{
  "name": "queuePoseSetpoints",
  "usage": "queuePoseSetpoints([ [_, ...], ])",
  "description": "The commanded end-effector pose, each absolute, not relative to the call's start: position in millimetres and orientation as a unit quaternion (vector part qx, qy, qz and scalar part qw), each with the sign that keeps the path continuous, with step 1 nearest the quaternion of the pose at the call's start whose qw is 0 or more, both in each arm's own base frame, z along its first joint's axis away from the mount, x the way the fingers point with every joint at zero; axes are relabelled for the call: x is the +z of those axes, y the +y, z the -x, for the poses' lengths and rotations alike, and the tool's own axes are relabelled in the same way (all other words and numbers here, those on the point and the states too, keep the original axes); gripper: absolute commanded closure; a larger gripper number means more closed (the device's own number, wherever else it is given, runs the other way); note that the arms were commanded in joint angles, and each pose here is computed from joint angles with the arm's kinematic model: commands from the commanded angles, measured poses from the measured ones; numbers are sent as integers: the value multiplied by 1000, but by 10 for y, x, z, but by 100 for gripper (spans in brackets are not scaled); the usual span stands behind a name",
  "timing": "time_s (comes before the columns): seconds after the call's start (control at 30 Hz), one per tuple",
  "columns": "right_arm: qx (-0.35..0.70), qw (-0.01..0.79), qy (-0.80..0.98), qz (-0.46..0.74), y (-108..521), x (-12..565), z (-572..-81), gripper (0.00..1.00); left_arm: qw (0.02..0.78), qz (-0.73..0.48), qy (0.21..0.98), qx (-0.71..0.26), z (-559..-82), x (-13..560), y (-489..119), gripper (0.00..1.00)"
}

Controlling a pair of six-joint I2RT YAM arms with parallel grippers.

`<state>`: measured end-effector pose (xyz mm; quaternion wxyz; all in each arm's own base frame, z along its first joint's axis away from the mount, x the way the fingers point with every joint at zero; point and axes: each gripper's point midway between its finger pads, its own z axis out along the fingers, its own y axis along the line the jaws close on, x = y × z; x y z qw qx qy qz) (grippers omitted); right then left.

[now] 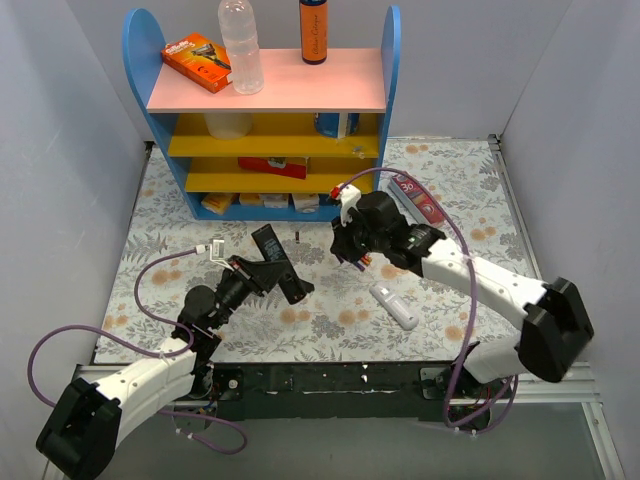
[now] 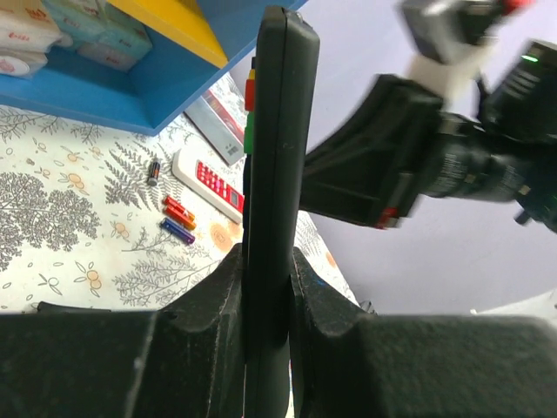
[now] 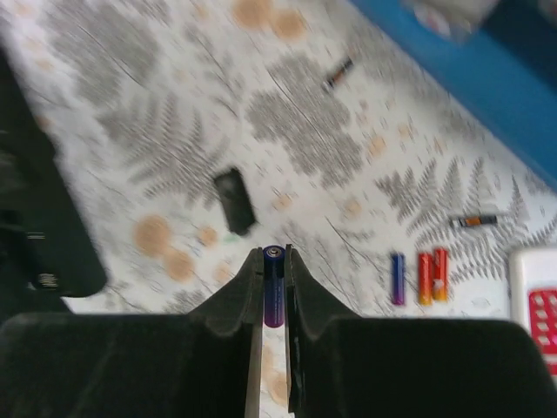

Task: Load the batteries into the remote control
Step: Pick up the battery from the center of the board, then load the battery into the remote control.

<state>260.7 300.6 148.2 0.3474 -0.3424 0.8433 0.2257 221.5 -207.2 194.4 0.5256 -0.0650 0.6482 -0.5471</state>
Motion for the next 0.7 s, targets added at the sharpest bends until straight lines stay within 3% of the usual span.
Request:
queuePoseSetpoints([
  [0.0, 376, 449, 756, 294, 3444, 2337, -2382, 99, 539, 101, 635, -543, -2231, 1875, -1935, 100],
  [0.33, 477, 519, 648, 287, 3775, 2859, -1894, 99, 537, 144, 609, -567, -2275, 2046, -1883, 100],
  [0.67, 495, 529, 620, 301, 3904, 2843, -1692, 99, 533, 151, 594, -584, -2257, 2134, -1882, 100],
])
